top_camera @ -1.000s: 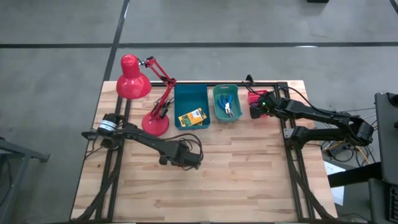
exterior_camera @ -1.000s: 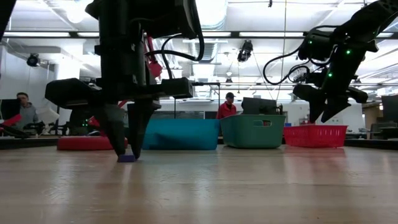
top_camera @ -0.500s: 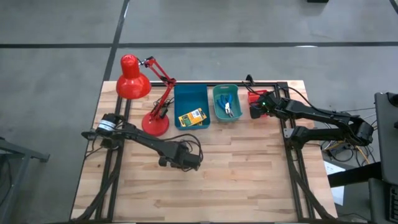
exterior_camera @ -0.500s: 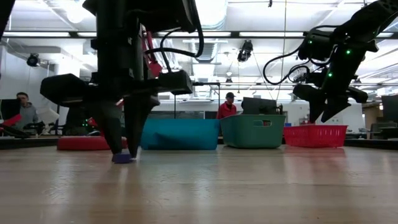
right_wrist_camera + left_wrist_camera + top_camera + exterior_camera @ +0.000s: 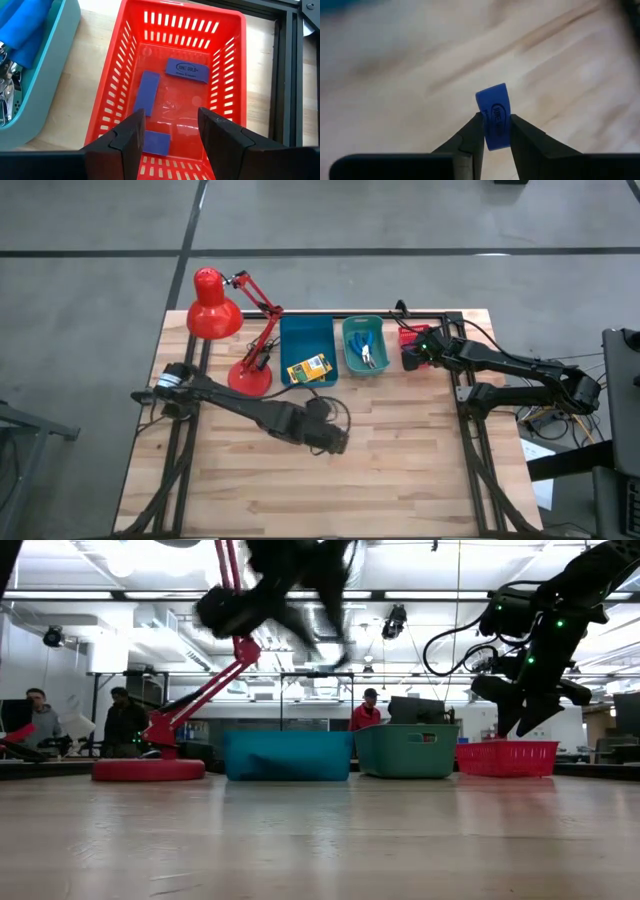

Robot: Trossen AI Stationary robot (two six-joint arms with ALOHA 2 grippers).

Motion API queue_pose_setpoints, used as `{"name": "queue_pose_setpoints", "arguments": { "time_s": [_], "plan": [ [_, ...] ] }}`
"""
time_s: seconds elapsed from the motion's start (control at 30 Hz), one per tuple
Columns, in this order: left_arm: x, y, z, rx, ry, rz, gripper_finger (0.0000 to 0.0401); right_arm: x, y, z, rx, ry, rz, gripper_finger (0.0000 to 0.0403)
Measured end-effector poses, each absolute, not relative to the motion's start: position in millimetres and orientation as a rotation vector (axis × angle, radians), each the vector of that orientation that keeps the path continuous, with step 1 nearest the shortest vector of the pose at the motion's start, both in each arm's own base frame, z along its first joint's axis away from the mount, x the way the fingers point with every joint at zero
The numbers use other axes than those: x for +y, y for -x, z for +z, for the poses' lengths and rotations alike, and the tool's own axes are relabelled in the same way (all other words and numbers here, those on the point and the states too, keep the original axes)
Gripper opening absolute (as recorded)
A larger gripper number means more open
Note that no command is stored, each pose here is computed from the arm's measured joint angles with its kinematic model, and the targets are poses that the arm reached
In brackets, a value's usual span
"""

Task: Pick & Place School Supplies
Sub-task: Put the blue eraser into the red bin

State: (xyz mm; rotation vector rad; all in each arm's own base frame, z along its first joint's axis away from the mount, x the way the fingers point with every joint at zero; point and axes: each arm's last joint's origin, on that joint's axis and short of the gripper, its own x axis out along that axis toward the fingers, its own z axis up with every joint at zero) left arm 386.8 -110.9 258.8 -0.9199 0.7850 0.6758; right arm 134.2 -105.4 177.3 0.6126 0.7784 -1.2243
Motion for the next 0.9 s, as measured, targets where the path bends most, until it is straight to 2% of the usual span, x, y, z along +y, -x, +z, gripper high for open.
{"name": "queue_pose_setpoints", "arguments": {
  "time_s": [0.17, 0.4, 0.63, 0.9],
  "plan": [
    [-123.3, -397.9, 300.1, 0.585, 0.58, 0.54, 0.0083, -105.4, -134.2, 177.3, 0.779, -0.612, -1.224, 0.0176],
    [-125.2, -410.4, 328.2, 0.478, 0.182, 0.368, 0.0084, -105.4, -134.2, 177.3, 0.778, -0.612, -1.224, 0.0176],
    [-127.7, -419.0, 344.7, 0.325, 0.096, 0.316, 0.0087, -105.4, -134.2, 177.3, 0.778, -0.612, -1.224, 0.0176],
    [-121.8, -420.4, 344.6, 0.336, 0.027, 0.326, 0.0087, -105.4, -134.2, 177.3, 0.778, -0.612, -1.224, 0.0176]
  ]
}}
